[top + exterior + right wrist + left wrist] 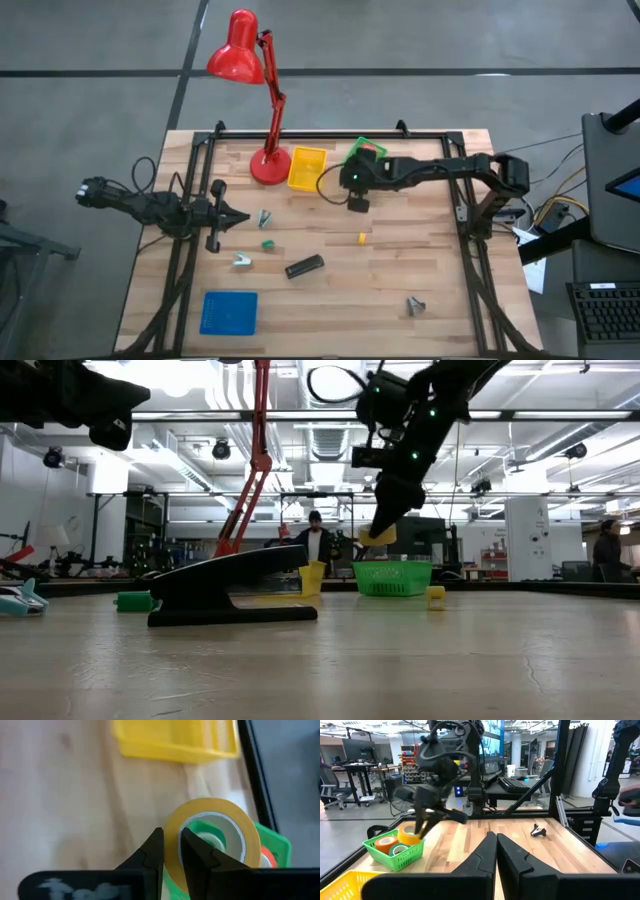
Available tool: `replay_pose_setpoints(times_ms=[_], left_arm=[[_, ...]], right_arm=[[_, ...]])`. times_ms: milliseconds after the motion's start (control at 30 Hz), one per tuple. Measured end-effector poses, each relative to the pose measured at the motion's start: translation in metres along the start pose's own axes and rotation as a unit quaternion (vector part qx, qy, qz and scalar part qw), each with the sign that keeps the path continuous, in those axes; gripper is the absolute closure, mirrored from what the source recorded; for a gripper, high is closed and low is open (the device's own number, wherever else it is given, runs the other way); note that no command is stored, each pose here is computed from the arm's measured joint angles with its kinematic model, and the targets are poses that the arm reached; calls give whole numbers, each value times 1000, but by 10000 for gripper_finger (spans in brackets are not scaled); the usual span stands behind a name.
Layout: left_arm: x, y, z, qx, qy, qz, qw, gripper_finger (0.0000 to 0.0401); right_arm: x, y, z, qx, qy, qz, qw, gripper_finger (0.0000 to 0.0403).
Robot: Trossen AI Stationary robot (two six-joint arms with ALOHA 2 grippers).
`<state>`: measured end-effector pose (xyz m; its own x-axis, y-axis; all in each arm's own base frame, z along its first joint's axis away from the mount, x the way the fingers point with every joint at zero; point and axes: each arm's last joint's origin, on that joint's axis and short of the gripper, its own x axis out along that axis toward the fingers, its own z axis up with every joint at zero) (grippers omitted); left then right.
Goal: Pick and place Stapler, Stapler remover, tape
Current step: Put the yellow tape into the green bin
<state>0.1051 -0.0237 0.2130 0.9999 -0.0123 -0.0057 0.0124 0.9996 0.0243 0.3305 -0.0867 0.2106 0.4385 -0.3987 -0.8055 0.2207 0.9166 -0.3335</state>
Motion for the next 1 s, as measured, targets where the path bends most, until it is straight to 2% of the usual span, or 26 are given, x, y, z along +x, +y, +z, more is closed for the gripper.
replay_pose_setpoints(times_ms=[233, 533, 1000], left_arm=[[0, 0, 0, 0, 0, 0, 1000, 387], [0, 0, 0, 0, 0, 0, 1000, 387], [0, 0, 0, 0, 1, 0, 1000, 387]], right_arm=[[13, -36, -17, 54, 19, -27, 998, 355], [33, -44, -27, 64, 27, -34, 997, 354], [35, -47, -24, 86, 5, -18, 996, 354]])
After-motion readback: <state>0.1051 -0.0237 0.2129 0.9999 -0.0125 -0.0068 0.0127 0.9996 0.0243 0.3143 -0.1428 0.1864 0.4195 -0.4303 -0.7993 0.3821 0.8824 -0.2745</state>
